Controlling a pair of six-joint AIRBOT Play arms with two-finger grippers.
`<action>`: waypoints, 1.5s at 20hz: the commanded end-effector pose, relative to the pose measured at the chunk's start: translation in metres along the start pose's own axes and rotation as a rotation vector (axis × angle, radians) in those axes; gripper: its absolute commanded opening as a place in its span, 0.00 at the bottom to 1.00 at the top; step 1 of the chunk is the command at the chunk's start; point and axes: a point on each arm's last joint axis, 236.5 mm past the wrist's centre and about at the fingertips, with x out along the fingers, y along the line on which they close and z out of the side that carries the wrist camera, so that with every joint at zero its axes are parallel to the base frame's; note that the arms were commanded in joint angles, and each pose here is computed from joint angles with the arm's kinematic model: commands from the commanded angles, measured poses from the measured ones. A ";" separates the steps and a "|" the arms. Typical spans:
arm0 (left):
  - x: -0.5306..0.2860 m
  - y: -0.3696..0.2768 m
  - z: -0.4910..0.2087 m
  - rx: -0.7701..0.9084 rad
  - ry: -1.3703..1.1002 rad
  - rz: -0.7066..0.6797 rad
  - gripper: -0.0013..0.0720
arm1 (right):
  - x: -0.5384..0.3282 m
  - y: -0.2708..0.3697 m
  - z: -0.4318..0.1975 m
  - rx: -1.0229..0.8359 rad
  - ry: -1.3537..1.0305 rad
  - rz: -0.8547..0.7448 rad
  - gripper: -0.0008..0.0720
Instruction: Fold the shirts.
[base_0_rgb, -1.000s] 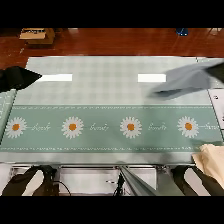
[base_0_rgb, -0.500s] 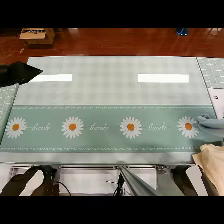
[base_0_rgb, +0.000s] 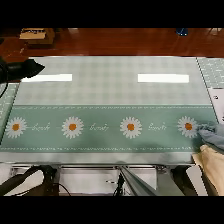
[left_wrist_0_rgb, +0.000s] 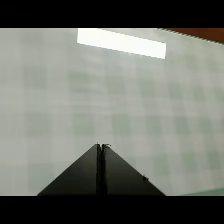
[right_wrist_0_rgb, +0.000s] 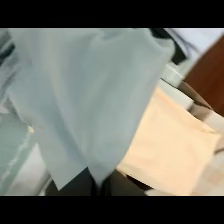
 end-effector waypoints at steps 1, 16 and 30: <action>0.035 0.043 -0.003 -0.007 -0.007 0.075 0.05 | 0.013 -0.032 -0.021 0.019 0.083 -0.147 0.05; 0.038 0.110 0.014 0.001 -0.089 0.215 0.05 | 0.094 -0.136 -0.127 0.025 0.452 -0.508 0.05; 0.047 0.021 0.038 0.182 -0.065 0.020 0.41 | -0.054 0.103 0.155 -0.451 -0.647 0.044 0.67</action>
